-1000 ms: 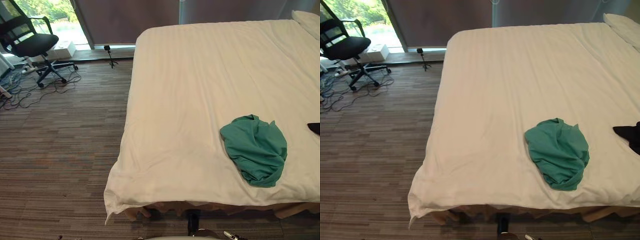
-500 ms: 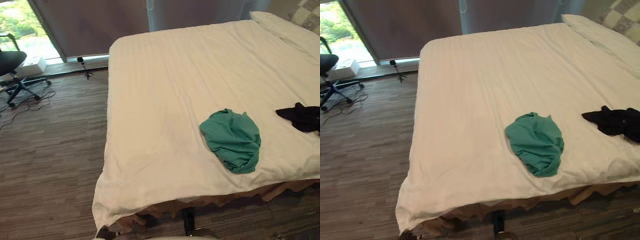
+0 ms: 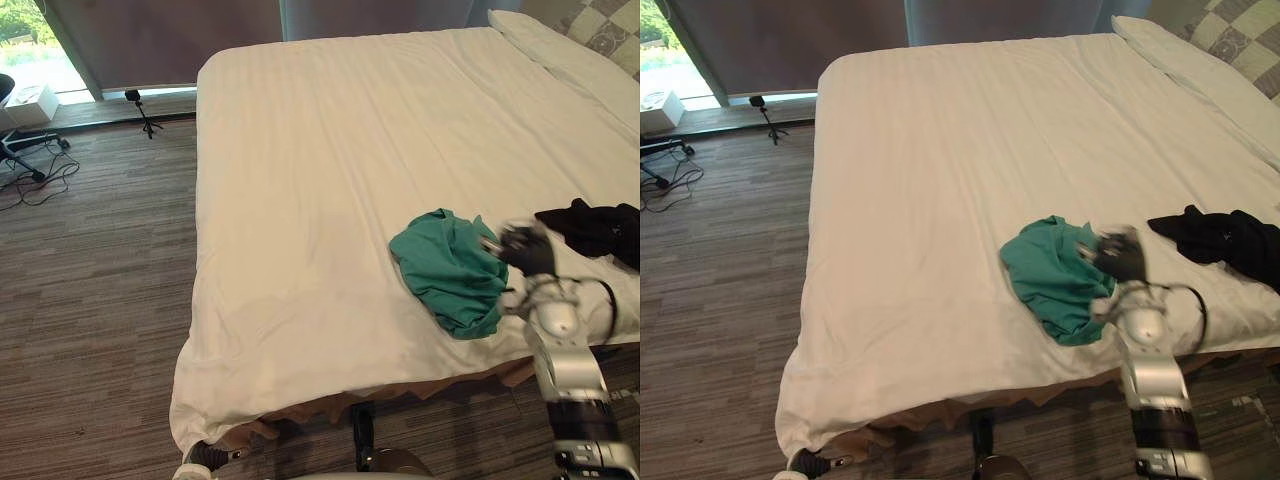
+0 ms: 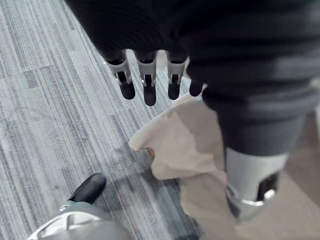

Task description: Tidy the bed and pick cloth on bed and put in laundry

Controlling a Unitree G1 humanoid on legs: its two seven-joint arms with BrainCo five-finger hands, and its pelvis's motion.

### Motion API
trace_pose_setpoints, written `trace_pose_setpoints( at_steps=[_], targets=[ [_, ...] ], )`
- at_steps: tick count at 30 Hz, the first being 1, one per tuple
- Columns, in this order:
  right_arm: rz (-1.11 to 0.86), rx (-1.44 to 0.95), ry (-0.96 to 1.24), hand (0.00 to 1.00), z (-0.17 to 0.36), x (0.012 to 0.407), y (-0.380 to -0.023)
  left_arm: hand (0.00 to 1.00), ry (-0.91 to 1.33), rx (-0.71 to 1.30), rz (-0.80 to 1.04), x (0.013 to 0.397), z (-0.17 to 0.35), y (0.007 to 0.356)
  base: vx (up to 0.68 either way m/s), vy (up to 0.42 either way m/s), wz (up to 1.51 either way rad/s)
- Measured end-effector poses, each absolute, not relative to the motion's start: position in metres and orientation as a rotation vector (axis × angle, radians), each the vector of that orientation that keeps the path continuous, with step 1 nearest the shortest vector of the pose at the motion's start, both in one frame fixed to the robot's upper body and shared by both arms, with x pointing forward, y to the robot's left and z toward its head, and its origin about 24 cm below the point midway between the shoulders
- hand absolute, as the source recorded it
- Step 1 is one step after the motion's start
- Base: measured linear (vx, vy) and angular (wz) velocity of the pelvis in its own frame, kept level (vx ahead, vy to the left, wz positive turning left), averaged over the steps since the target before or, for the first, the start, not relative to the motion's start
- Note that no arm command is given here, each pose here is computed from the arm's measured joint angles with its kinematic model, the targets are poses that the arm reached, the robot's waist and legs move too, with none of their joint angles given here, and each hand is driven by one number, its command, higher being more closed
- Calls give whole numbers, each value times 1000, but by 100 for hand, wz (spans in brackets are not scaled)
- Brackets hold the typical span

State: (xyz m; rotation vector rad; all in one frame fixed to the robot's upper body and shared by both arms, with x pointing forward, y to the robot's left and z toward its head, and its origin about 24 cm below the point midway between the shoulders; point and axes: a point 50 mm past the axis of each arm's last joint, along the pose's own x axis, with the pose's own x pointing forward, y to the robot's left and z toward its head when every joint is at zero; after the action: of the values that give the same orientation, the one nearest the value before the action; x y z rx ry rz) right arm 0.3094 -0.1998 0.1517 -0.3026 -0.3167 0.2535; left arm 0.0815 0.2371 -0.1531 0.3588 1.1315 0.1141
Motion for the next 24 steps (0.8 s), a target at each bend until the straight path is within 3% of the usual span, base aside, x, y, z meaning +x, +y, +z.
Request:
trace_pose_setpoints(
  at_steps=[4, 7, 8, 13, 17, 24],
  targets=[
    [659, -170, -366, 100, 163, 315, -122, 0, 1161, 309, 99, 76, -160, 221, -88, 19, 21],
    [852, -103, -367, 100, 161, 307, -75, 0, 1151, 303, 119, 80, -159, 222, -134, 29, 34],
    [977, -75, -354, 100, 159, 297, -40, 0, 1129, 309, 135, 88, -156, 226, -171, 15, 34],
    [1199, -64, -276, 100, 147, 278, 33, 0, 1026, 291, 177, 119, -147, 230, -197, -2, 26],
    [1232, -104, -219, 100, 139, 276, 46, 0, 941, 264, 183, 139, -139, 224, -83, -14, 5],
    [1113, -157, -30, 100, 100, 300, 34, 0, 865, 250, 88, 164, -131, 209, 24, 7, 29]
  ],
)
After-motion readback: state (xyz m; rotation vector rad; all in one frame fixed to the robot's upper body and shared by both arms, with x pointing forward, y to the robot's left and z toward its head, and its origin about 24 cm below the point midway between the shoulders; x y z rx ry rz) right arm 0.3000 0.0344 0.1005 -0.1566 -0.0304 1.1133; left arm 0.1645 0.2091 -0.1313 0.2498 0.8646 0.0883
